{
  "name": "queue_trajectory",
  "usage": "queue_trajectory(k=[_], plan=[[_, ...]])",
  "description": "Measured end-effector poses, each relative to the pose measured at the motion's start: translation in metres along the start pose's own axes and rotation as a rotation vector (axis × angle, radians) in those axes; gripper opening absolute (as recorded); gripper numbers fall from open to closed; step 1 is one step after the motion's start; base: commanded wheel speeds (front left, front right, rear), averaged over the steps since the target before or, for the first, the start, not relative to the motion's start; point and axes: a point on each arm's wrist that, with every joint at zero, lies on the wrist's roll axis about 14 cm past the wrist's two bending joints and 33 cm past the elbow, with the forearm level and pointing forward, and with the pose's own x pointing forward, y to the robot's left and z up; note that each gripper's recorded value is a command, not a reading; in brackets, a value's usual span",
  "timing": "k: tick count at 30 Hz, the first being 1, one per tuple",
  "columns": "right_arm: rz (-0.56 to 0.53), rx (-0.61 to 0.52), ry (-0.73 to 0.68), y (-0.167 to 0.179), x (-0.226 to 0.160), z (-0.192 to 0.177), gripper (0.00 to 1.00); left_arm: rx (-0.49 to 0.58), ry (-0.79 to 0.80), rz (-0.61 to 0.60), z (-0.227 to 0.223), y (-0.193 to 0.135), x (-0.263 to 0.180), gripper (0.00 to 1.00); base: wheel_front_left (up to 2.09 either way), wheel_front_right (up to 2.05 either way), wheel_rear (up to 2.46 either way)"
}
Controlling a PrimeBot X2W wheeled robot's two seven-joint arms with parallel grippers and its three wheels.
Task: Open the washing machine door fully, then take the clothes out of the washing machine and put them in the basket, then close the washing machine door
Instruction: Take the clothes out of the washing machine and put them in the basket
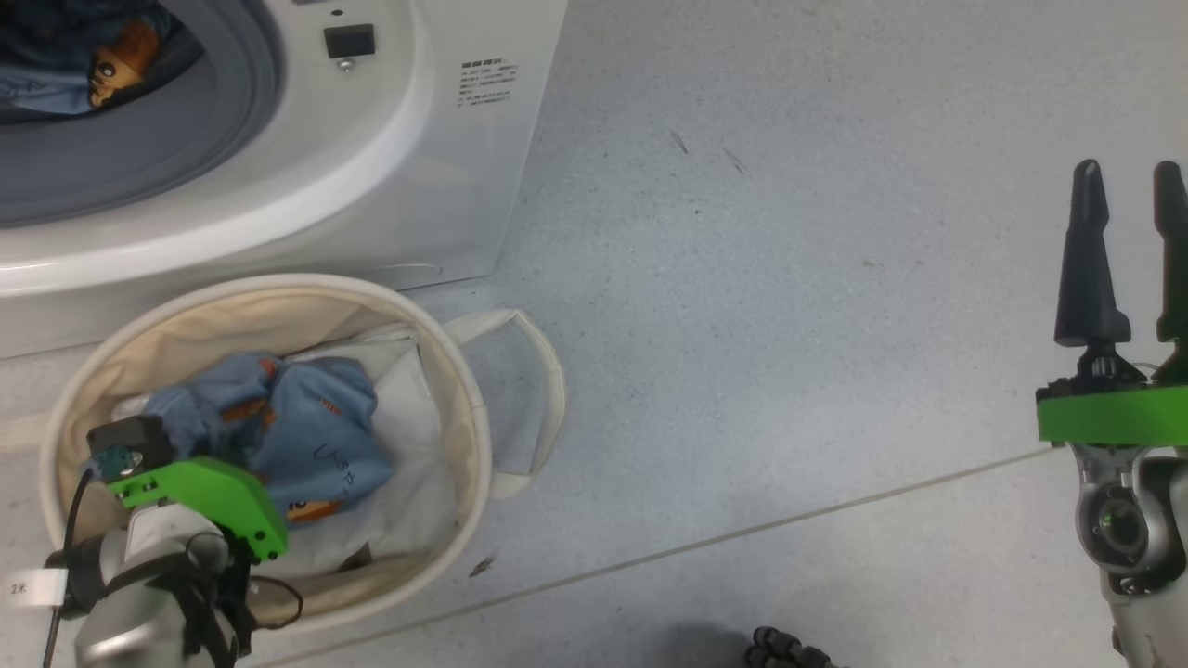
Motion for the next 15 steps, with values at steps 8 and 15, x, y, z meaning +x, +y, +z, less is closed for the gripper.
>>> queue_trajectory(k=[8, 15], plan=[[0.021, 0.021, -0.029, 0.007, 0.0, 0.009, 1.0, 0.041, -0.038, 0.0, 0.015, 0.002, -0.014, 1.0, 0.0, 0.0, 0.0], [0.057, 0.043, -0.068, 0.018, -0.004, 0.023, 1.0, 0.082, -0.174, -0.04, 0.052, -0.003, -0.041, 1.0, 0.0, 0.0, 0.0]])
